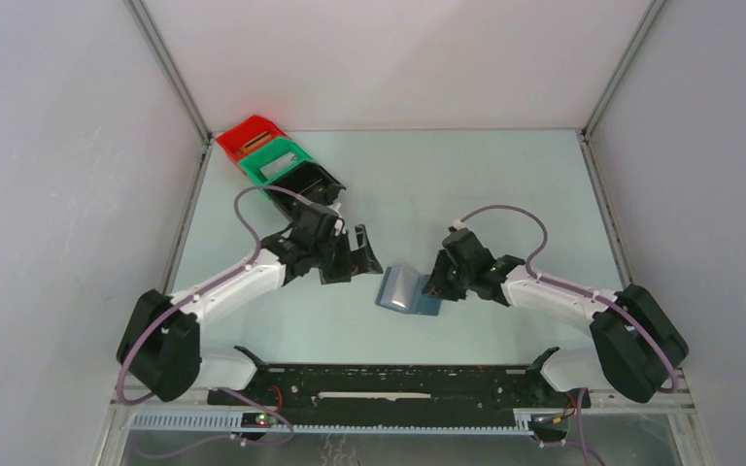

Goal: Take the credit cards out of the card holder
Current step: Open the card holder at the center of the board.

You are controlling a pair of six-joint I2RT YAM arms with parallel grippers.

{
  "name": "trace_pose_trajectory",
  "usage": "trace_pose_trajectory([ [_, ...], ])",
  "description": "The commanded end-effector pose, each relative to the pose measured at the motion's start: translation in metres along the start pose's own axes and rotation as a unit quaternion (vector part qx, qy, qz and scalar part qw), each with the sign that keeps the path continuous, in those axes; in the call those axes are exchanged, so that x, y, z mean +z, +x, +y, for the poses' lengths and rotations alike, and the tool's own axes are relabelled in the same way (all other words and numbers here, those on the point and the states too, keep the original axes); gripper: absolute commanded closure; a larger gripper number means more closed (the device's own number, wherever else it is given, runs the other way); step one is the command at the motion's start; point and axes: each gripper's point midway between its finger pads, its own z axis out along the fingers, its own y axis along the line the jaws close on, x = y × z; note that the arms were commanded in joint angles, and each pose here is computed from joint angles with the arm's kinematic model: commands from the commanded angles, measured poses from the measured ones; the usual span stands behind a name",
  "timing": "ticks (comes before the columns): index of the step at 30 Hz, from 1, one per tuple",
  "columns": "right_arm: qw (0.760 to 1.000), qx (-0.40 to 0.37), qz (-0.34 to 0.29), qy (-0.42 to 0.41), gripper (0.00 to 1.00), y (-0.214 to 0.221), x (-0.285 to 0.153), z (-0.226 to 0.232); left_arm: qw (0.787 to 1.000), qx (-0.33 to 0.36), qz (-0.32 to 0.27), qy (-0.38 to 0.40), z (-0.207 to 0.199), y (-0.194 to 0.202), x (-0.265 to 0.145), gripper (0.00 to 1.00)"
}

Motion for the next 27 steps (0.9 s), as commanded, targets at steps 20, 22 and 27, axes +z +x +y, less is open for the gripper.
trace_pose_trajectory([
  [20, 0.995, 0.091, -0.014, 0.037, 0.75, 0.004, 0.004, -0.069, 0.987, 0.085, 0.074, 0.115, -0.101, 0.007, 0.039, 0.08],
  [22, 0.995, 0.092, -0.013, 0.039, 0.75, 0.005, 0.005, -0.071, 0.985, 0.088, 0.079, 0.123, -0.106, 0.010, 0.041, 0.08],
  [27, 0.994, 0.100, -0.013, 0.042, 0.76, 0.007, 0.007, -0.076, 0.984, 0.085, 0.099, 0.124, -0.112, 0.018, 0.052, 0.09],
])
